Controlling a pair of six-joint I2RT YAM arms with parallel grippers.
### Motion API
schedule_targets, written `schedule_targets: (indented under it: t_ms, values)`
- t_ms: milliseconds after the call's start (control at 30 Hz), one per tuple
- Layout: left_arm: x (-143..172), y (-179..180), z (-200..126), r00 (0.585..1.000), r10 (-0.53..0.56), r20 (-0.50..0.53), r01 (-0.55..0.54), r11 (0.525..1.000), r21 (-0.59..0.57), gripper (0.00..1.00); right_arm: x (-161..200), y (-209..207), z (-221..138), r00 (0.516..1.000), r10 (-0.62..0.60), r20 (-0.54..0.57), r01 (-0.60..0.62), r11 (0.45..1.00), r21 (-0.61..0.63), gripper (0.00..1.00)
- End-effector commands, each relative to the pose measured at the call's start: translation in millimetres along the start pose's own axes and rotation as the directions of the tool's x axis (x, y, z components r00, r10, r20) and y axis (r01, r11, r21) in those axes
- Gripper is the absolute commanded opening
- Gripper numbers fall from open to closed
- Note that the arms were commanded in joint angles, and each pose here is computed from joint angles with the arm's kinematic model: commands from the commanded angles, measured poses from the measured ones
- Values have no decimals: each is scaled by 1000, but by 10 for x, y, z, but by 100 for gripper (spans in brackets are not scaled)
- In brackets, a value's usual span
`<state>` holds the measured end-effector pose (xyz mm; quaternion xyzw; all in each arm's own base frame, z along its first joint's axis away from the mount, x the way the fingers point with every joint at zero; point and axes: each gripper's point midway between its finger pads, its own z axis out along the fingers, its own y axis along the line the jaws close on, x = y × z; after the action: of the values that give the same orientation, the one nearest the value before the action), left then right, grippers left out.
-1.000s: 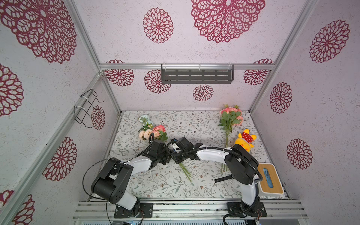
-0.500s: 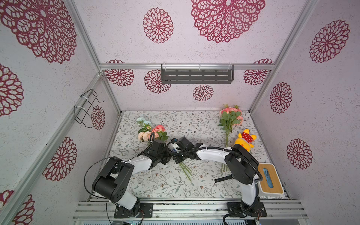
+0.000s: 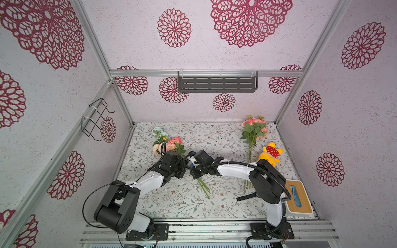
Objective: Wrap bouquets with tape
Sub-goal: Wrap the tape around the bouquet.
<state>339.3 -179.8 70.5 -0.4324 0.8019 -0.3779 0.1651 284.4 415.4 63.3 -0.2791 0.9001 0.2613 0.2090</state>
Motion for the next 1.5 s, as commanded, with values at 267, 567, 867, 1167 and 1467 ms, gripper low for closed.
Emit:
schedule_targets:
  t_ms: [267, 567, 867, 1167, 1467]
  values:
    - [149, -177, 238, 995, 58, -76, -55, 998, 35, 60, -406, 165, -313, 991, 19, 132, -12, 999, -52, 0]
    - [183, -135, 286, 995, 42, -94, -38, 999, 36, 28, -376, 155, -303, 992, 19, 122, -12, 998, -57, 0]
    - [170, -131, 268, 996, 37, -87, -35, 999, 30, 0, -312, 134, -311, 993, 21, 115, -13, 998, -67, 0]
    - [112, -130, 225, 997, 60, -55, -60, 998, -1, 0, -219, 3, -413, 990, 95, 107, -88, 993, -74, 37]
    - [60, -263, 132, 995, 102, -23, -101, 995, 11, 0, 1, -160, -452, 990, 127, 56, -124, 990, -62, 45]
